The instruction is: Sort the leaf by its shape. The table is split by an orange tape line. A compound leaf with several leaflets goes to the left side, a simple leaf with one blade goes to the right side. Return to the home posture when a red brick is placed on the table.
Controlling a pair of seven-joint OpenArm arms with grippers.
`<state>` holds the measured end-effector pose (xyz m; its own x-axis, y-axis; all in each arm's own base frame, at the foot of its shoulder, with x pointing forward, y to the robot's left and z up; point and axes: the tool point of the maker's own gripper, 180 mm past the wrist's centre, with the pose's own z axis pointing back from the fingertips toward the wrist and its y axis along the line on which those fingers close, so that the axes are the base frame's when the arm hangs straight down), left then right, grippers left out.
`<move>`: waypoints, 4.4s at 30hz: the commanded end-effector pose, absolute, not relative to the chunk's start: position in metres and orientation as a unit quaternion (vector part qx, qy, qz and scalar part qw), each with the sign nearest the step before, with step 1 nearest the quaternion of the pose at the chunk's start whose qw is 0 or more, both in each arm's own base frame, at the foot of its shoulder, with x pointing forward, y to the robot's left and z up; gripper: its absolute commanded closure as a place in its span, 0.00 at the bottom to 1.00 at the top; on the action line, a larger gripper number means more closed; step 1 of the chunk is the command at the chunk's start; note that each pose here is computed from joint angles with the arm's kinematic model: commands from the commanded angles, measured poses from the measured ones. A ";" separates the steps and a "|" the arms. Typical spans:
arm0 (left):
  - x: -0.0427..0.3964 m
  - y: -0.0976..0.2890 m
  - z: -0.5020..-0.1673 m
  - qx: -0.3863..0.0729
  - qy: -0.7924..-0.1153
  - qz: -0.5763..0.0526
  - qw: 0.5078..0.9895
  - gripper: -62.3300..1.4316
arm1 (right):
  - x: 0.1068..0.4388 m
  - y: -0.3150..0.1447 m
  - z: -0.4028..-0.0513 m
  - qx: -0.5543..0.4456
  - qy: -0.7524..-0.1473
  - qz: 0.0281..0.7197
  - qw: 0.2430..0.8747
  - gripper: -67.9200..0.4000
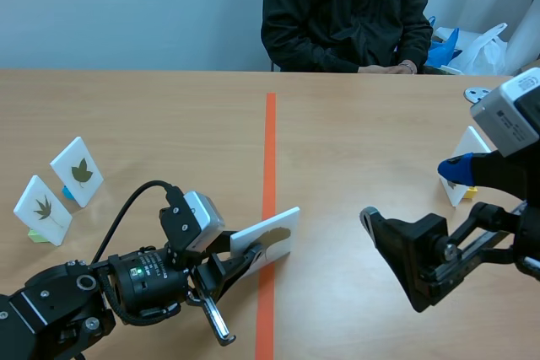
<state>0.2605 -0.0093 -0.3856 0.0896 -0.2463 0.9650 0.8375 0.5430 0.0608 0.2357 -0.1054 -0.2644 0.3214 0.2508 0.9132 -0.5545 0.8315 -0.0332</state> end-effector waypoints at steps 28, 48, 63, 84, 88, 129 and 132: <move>0.234 0.114 -0.287 -0.201 -0.657 -0.089 0.721 0.93 | 0.243 -0.108 -0.255 0.140 -0.541 0.254 0.789 0.00; 0.220 0.189 -0.342 -0.067 -0.628 -0.003 0.775 0.93 | 0.249 -0.108 -0.249 0.136 -0.550 0.258 0.783 0.00; 0.232 0.239 -0.364 0.010 -0.628 0.042 0.777 0.93 | 0.249 -0.108 -0.249 0.136 -0.549 0.258 0.783 0.00; 0.225 0.248 -0.368 0.020 -0.629 0.049 0.776 0.70 | 0.249 -0.108 -0.249 0.136 -0.549 0.258 0.783 0.00; 0.224 0.248 -0.368 0.020 -0.630 0.048 0.775 0.52 | 0.249 -0.108 -0.249 0.136 -0.549 0.258 0.783 0.00; 0.203 0.068 -0.166 -0.265 -0.695 -0.247 0.621 0.29 | 0.249 -0.109 -0.250 0.135 -0.547 0.259 0.785 0.00; 0.197 0.052 -0.177 -0.285 -0.665 -0.271 0.635 0.29 | 0.248 -0.109 -0.251 0.134 -0.545 0.259 0.786 0.00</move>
<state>0.1983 0.0553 -0.1802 -0.0274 0.0126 0.9995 0.7137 0.7003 0.0107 0.2436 -0.1063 -0.2586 0.3001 0.2593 0.9180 -0.5544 0.8305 -0.0533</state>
